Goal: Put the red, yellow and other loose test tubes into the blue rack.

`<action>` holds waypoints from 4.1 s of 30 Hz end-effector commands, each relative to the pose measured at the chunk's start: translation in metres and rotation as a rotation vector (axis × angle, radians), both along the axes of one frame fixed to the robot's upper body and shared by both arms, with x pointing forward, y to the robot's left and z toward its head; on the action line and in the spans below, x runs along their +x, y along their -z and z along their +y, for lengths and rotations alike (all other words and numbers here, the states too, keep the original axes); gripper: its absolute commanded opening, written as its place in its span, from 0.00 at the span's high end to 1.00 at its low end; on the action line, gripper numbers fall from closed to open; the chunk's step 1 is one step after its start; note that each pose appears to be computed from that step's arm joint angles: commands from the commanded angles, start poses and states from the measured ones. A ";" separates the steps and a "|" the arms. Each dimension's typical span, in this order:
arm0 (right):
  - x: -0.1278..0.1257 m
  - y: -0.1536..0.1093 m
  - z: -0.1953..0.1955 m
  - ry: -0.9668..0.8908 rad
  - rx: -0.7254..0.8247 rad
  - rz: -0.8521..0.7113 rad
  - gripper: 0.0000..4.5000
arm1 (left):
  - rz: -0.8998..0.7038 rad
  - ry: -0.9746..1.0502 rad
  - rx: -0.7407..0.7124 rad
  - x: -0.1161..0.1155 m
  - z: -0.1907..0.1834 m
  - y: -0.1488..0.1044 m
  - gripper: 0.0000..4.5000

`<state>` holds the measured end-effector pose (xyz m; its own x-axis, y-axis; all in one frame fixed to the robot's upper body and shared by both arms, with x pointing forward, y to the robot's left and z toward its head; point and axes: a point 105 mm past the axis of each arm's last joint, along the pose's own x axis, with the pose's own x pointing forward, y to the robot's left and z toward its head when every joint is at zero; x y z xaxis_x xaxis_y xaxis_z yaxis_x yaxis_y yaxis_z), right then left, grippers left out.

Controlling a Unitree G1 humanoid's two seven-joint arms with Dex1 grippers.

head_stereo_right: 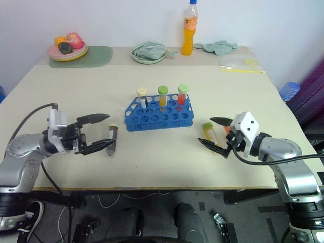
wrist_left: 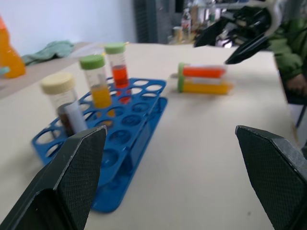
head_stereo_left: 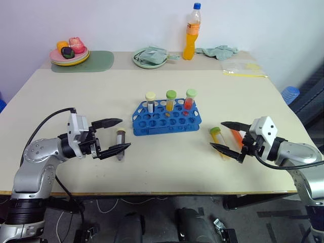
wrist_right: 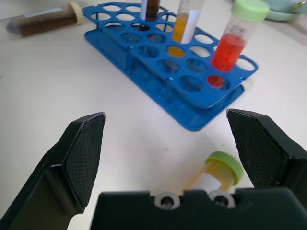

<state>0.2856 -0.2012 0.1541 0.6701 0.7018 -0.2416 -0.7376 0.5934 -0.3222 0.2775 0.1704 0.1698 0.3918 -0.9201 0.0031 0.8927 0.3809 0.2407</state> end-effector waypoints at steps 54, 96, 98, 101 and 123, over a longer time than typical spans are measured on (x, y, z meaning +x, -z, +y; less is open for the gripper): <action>0.078 0.016 -0.061 0.760 -0.166 0.814 0.00 | -0.084 -0.001 -0.065 -0.008 -0.013 0.000 0.02; 0.051 -0.059 0.071 0.405 0.761 -0.370 0.82 | -0.129 -0.022 -0.029 0.011 -0.005 -0.024 0.00; 0.051 -0.047 0.080 0.385 0.719 -0.386 0.82 | -0.128 -0.021 -0.026 0.011 -0.005 -0.026 0.00; 0.056 -0.041 0.094 0.352 0.703 -0.409 0.82 | -0.123 -0.024 -0.026 0.012 -0.003 -0.025 0.00; 0.079 -0.003 0.096 0.380 0.537 -0.441 0.82 | -0.108 -0.048 -0.018 0.007 0.007 -0.021 0.00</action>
